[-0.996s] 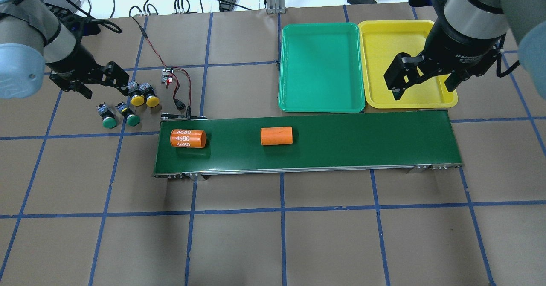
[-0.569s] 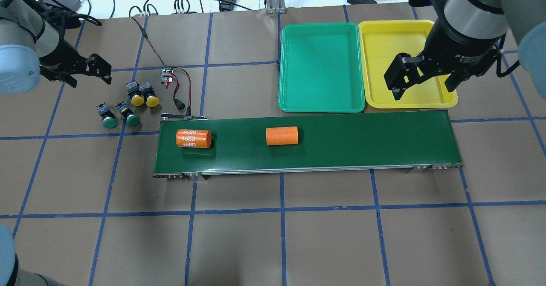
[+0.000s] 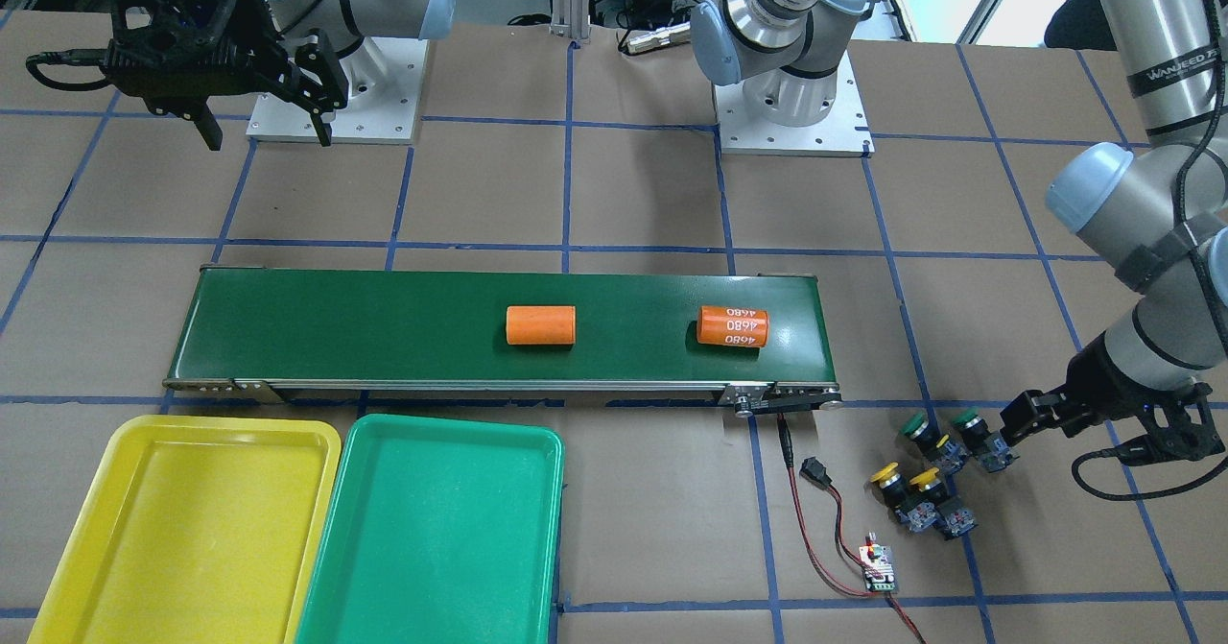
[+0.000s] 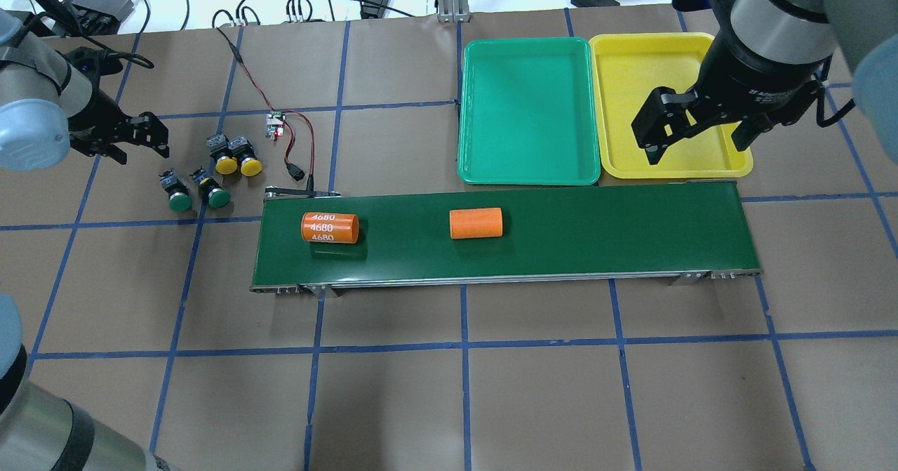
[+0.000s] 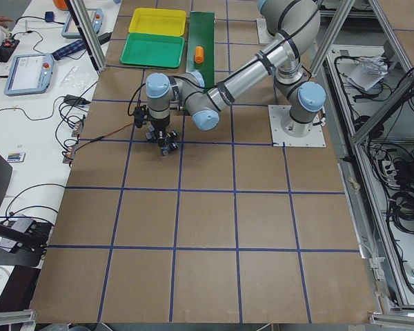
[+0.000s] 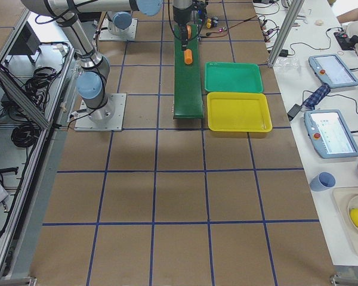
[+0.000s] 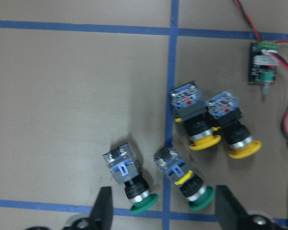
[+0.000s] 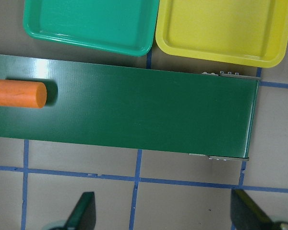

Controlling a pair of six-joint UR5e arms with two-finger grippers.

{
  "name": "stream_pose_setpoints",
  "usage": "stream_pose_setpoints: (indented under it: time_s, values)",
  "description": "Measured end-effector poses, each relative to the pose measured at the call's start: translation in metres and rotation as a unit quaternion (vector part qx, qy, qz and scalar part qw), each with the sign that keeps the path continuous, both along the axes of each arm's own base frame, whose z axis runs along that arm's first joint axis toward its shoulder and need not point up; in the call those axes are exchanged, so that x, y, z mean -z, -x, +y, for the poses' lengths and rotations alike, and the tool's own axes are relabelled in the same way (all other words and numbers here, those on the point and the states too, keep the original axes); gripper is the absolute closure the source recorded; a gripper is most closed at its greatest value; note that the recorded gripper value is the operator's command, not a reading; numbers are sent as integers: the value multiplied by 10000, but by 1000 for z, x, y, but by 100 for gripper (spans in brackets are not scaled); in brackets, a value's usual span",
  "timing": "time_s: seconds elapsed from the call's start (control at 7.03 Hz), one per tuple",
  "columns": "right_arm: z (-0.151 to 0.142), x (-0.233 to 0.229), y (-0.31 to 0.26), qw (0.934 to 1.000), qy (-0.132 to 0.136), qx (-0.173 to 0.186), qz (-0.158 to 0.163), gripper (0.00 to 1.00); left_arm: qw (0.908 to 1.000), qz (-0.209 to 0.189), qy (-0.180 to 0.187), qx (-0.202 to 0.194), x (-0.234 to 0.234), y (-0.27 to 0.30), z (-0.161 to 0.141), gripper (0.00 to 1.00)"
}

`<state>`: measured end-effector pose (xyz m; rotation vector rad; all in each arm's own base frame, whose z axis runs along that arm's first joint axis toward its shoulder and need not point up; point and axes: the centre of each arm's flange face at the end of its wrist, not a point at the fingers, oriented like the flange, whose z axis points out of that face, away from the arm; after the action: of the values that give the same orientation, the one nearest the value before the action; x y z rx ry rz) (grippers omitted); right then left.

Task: Sort buttons by color to trays
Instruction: 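Move the left gripper over the green push-button, then grasp the green push-button with the left gripper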

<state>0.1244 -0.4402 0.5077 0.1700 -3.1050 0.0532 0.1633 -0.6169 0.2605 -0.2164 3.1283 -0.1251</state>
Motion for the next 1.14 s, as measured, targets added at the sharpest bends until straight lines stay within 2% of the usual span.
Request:
stream_pose_setpoints:
  time_s: [0.85, 1.0, 1.14]
  values:
    - [0, 0, 0, 10000, -2, 0, 7, 0, 9993, 157, -305, -127, 58, -10, -7, 21]
    - [0, 0, 0, 10000, -2, 0, 8, 0, 9991, 186, -351, -166, 65, -10, -8, 31]
    - [0, 0, 0, 10000, -4, 0, 8, 0, 9989, 200, -377, -178, 71, -11, -9, 93]
